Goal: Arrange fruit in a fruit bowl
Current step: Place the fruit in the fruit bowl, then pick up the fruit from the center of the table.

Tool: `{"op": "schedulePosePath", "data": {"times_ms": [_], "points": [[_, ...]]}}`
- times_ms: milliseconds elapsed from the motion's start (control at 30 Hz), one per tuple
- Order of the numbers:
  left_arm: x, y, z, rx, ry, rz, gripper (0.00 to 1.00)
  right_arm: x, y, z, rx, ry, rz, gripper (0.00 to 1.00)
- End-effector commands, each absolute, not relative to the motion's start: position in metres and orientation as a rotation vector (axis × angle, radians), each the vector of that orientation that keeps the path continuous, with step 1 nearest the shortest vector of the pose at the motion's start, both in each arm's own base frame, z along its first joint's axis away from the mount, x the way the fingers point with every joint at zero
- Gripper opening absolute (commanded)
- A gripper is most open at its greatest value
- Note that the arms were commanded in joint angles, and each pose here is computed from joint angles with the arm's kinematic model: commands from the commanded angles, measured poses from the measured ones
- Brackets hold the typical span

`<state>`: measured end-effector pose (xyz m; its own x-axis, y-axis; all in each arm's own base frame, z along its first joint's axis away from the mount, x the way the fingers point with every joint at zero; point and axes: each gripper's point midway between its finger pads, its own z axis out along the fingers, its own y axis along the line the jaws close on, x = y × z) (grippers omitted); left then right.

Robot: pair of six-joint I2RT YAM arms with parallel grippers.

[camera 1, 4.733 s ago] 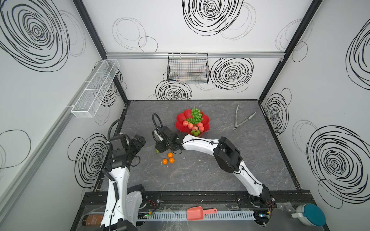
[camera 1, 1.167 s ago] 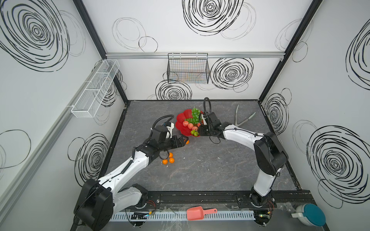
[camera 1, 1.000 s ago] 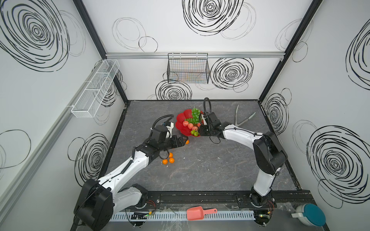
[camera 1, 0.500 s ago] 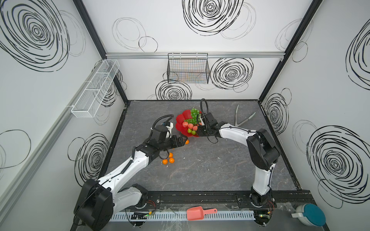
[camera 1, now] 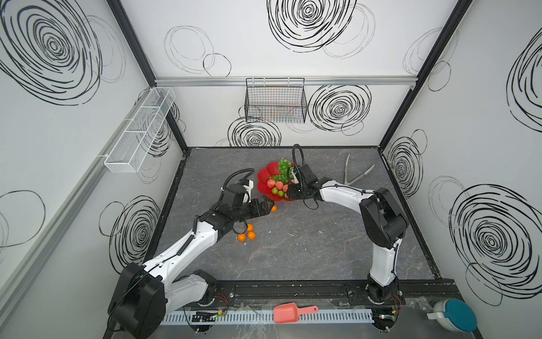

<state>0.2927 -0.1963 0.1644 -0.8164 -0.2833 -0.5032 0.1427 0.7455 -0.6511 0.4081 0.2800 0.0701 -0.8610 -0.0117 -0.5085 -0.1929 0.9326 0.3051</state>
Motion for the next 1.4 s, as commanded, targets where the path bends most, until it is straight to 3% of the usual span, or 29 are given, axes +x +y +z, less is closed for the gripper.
{"op": "schedulePosePath", "data": {"times_ms": [0,400,933,1367], "points": [[0.297,-0.194,0.183,-0.087,2.291,-0.928,0.96,0.415,0.277,0.104,-0.147,2.512,0.459,0.49],[0.289,-0.161,0.199,-0.127,2.224,-0.765,0.96,0.394,0.296,0.151,-0.255,2.396,0.479,0.49],[0.270,-0.074,0.163,-0.464,2.240,-0.795,0.96,0.337,0.400,0.100,-0.536,2.482,0.420,0.47],[0.276,-0.096,0.158,-0.376,2.282,-0.808,0.96,0.329,0.370,0.070,-0.347,2.572,0.209,0.42]]}}
